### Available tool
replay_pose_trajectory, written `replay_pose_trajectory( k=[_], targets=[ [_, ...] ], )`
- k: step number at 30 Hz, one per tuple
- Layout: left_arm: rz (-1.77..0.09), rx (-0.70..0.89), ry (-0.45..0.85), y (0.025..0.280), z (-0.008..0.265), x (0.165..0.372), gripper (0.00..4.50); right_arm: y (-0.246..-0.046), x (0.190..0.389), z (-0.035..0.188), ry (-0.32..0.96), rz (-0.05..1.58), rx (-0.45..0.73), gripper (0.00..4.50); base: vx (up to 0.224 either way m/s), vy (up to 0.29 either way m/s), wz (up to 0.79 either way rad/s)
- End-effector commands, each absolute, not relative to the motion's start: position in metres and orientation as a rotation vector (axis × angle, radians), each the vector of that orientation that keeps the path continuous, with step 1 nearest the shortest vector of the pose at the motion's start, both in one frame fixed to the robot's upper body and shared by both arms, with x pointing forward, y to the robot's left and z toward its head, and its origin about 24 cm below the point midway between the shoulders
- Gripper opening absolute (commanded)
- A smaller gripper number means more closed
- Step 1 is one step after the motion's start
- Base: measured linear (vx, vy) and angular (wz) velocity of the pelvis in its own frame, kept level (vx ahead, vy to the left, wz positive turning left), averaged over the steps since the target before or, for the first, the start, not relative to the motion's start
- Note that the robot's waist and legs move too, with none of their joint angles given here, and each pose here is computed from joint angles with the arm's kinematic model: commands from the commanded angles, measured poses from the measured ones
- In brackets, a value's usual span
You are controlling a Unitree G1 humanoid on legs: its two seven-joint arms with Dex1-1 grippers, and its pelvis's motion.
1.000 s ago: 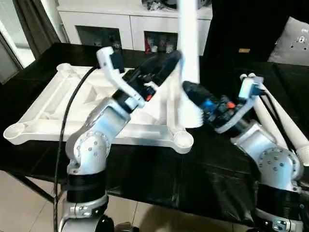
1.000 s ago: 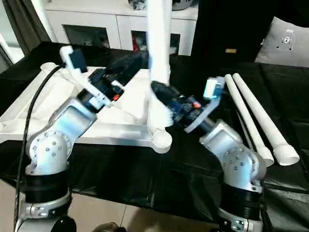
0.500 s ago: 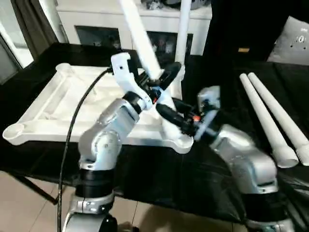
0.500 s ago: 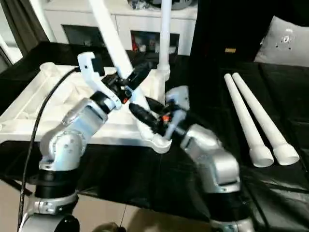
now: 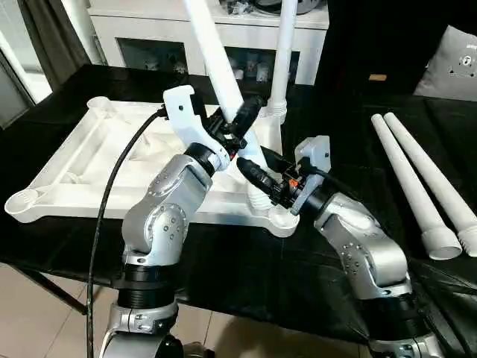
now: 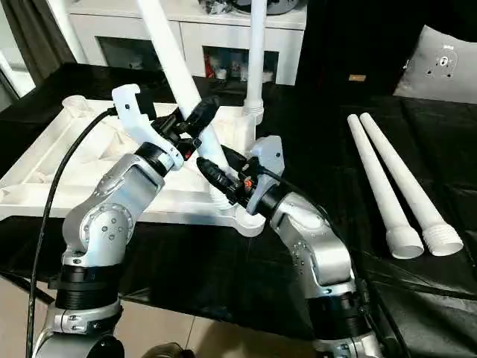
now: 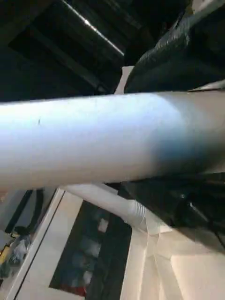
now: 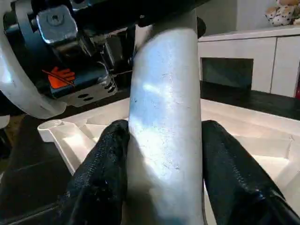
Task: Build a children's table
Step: Pick table leg
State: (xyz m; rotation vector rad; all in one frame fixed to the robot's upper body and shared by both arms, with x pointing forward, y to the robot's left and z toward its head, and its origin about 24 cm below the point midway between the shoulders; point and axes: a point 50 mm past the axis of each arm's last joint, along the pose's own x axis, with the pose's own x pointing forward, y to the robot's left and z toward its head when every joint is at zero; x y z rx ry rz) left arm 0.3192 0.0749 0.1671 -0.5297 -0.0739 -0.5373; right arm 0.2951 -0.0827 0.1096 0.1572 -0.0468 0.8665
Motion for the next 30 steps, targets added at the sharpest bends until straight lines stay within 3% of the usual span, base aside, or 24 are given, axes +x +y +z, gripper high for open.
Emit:
replay_pose_trajectory(
  k=[1, 5, 14, 15, 23, 30],
  targets=[
    [-0.556, -0.524, -0.081, 0.069, 0.169, 0.317, 2.25, -0.077, 0.297, 0.116, -0.076, 0.883, 0.135, 1.89, 0.000, 0.000, 0.00],
    [-0.549, -0.527, -0.078, 0.069, 0.168, 0.317, 1.95, -0.077, 0.299, 0.116, -0.081, 0.876, 0.129, 1.89, 0.000, 0.000, 0.00],
    [-0.528, -0.525, -0.079, 0.072, 0.168, 0.319, 1.86, -0.076, 0.299, 0.116, -0.075, 0.888, 0.133, 1.89, 0.000, 0.000, 0.00],
    [-0.526, -0.523, -0.080, 0.073, 0.168, 0.319, 1.86, -0.075, 0.298, 0.116, -0.075, 0.894, 0.139, 2.24, 0.000, 0.000, 0.00],
    [-0.507, -0.431, -0.088, 0.095, 0.170, 0.325, 1.86, -0.082, 0.290, 0.122, -0.077, 0.996, 0.176, 3.04, 0.000, 0.000, 0.00],
    [-0.555, -0.380, -0.077, 0.112, 0.172, 0.327, 1.85, -0.113, 0.300, 0.135, -0.070, 0.917, 0.227, 3.55, 0.000, 0.000, 0.00]
  ],
)
